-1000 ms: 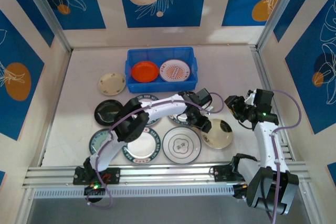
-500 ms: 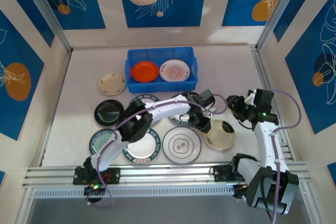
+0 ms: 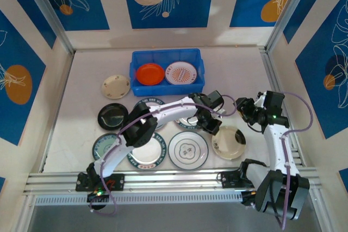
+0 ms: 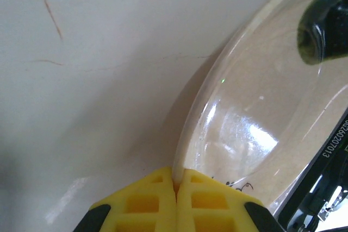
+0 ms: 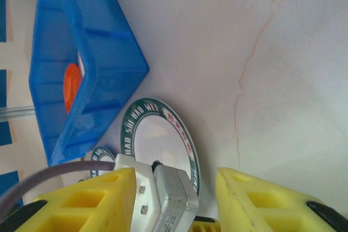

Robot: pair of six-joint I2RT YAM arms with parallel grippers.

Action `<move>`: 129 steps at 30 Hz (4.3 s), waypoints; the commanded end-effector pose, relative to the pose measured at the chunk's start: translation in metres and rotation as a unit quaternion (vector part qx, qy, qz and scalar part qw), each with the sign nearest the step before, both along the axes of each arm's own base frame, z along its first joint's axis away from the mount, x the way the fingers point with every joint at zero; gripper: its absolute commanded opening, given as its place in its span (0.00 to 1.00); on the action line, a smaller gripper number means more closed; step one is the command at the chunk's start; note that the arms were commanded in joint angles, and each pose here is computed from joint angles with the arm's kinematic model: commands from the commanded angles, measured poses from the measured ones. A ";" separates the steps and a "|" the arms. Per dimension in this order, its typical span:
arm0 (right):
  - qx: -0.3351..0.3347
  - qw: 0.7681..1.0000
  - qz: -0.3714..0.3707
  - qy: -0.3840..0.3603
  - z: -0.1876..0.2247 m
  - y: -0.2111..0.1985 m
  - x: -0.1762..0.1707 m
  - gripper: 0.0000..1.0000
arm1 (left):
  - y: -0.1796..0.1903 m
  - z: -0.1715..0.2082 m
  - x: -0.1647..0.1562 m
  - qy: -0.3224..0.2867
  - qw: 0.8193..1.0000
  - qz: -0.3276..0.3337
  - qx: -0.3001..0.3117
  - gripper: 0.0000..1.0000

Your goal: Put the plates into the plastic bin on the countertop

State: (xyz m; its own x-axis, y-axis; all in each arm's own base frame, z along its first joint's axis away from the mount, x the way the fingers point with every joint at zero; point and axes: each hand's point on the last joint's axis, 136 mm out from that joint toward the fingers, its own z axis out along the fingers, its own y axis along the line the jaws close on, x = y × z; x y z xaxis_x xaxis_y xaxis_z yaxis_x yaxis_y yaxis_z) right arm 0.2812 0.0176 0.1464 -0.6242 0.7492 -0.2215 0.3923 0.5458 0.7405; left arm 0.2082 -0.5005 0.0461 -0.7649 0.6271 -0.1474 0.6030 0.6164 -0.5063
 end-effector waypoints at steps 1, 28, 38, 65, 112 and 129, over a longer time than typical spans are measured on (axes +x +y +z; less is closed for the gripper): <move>-0.008 0.999 -0.008 -0.039 0.028 -0.009 0.016 0.44 | -0.002 0.018 0.023 -0.005 0.999 0.025 -0.029 0.00; -0.038 0.982 0.118 -0.143 0.082 0.034 0.046 0.54 | 0.101 0.156 0.128 0.009 0.957 0.185 -0.225 0.00; -0.042 0.971 0.203 -0.122 0.071 0.084 0.053 0.47 | 0.113 0.164 0.127 0.000 0.952 0.197 -0.235 0.00; -0.076 0.964 0.218 -0.130 0.112 0.162 0.163 0.00 | 0.229 0.177 0.144 -0.238 0.899 0.321 -0.179 1.00; -0.053 0.938 0.340 -0.046 -0.057 0.357 0.272 0.00 | 0.330 0.170 0.151 -0.200 0.840 0.445 -0.239 0.99; -0.138 0.932 0.333 -0.048 -0.048 0.343 0.273 0.41 | 0.335 0.159 0.152 -0.199 0.842 0.451 -0.219 0.99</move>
State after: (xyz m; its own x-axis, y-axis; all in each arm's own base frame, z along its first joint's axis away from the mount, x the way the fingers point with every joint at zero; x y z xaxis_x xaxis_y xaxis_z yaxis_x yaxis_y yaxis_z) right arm 0.5596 0.3611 0.0874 -0.9074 0.1409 -0.3959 -0.1369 0.7916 0.5956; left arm 0.3600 -0.1695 0.2117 -0.7311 -0.3742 -0.5705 0.1698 0.7100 -0.6834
